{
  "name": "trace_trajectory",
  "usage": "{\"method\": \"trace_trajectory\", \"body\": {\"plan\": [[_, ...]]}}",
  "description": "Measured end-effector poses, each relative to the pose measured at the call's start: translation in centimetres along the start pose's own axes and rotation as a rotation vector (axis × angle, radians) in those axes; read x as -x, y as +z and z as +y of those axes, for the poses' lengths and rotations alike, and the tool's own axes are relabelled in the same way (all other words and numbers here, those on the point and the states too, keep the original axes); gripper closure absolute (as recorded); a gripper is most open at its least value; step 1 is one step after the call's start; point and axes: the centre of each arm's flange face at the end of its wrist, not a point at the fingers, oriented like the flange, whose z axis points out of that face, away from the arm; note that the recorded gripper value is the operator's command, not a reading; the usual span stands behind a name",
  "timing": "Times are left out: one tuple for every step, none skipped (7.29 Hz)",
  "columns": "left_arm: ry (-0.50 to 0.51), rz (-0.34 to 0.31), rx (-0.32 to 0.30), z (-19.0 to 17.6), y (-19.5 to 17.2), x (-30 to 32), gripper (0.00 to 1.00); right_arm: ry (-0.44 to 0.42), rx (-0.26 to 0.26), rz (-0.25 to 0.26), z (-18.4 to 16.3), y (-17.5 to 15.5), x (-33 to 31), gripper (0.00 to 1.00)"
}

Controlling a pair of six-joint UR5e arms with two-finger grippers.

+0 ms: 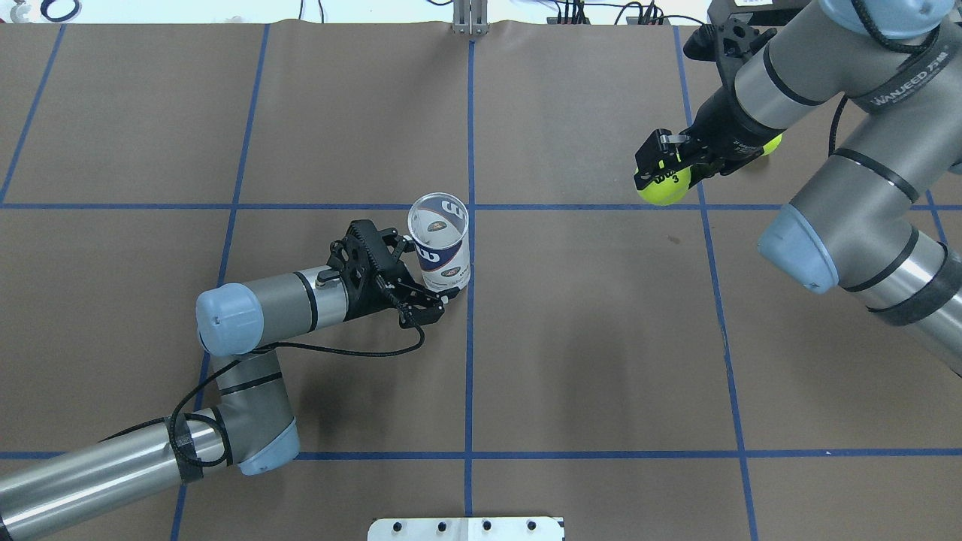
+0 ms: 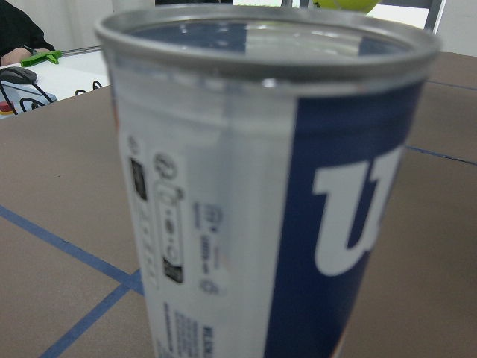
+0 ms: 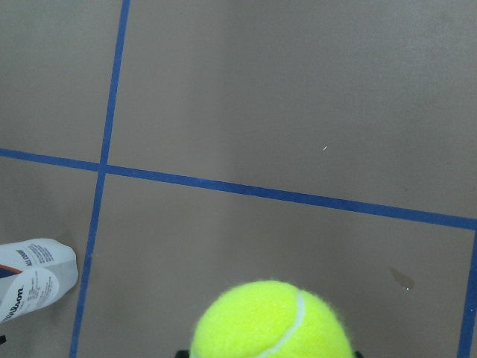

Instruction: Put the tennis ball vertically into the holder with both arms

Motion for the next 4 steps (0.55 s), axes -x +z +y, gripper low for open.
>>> {"method": "trace_trajectory", "body": {"plan": [[0.0,0.0,0.0,0.0,0.1,0.0,0.01,-0.001,-0.001,-0.001,0.0,-0.1,0.1,1.0],[0.0,-0.001,0.001,0.0,0.1,0.0,0.01,-0.003,-0.001,-0.003,0.1,-0.1,0.2,1.0],[0.0,-0.001,0.002,0.0,0.1,0.0,0.01,-0.009,-0.001,-0.01,0.2,-0.3,0.5,1.0],[0.0,-0.003,0.003,0.1,0.2,0.0,0.01,-0.015,-0.001,-0.02,0.3,-0.6,1.2,1.0]]}}
